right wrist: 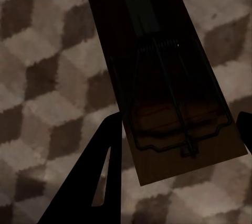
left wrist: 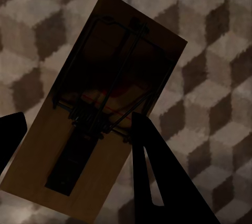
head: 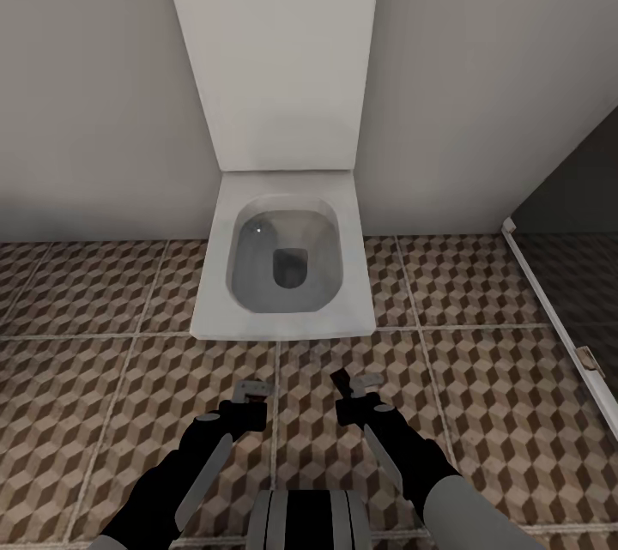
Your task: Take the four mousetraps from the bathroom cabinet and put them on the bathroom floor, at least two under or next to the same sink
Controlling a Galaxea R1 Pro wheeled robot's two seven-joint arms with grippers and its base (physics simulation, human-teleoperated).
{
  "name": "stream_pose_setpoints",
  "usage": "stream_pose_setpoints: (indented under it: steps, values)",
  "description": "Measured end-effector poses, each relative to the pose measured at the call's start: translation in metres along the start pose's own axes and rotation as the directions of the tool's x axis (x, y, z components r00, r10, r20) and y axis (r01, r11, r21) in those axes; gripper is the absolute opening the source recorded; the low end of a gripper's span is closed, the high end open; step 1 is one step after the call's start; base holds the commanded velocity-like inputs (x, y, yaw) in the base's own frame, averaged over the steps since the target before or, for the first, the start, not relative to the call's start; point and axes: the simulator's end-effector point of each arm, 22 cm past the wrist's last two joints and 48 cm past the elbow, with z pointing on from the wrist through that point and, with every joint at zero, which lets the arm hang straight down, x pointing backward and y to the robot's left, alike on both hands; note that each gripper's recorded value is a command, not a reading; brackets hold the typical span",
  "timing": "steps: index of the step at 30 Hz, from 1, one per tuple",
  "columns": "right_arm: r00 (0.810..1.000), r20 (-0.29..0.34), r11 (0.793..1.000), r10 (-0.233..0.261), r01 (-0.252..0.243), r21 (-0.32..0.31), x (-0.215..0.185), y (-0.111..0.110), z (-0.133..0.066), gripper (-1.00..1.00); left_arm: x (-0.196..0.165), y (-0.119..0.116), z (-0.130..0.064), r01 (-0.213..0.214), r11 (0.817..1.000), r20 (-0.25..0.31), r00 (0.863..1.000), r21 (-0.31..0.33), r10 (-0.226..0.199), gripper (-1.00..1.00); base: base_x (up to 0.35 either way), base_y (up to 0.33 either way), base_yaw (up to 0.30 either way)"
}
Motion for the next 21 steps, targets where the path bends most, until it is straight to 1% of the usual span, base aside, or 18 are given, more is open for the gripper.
stream_pose_setpoints:
  steps: [3,4,5,7,21]
  values:
    - [1.000,0.004,1.000,0.000,0.000,0.000,-0.0010,0.0002,0.0000,-1.00,0.0000,0.0000,0.0000,0.000,1.000,0.000,1.000,0.000,0.000,-1.00,0.000,0.000,0.000]
    - [1.000,0.012,1.000,0.001,-0.001,0.000,-0.0027,0.0004,0.0000,-1.00,0.0000,0.0000,0.0000,0.000,1.000,0.000,1.000,0.000,0.000,-1.00,0.000,0.000,0.000]
    - [0.999,0.033,1.000,0.001,-0.001,-0.001,-0.0073,0.0005,-0.0001,-1.00,-0.0002,0.0000,0.0000,0.000,1.000,0.000,1.000,0.000,0.000,-1.00,0.000,0.000,0.000]
    - [0.999,0.038,1.000,0.002,-0.002,-0.001,-0.0086,0.0006,-0.0002,-1.00,-0.0002,0.0000,0.0000,0.000,1.000,0.000,1.000,0.000,0.000,-1.00,0.000,0.000,0.000]
    - [0.999,0.043,1.000,0.002,-0.002,-0.001,-0.0096,0.0008,-0.0002,-1.00,-0.0006,-0.0002,-0.0002,0.000,1.000,0.001,1.000,0.000,0.000,-1.00,0.000,0.000,0.000]
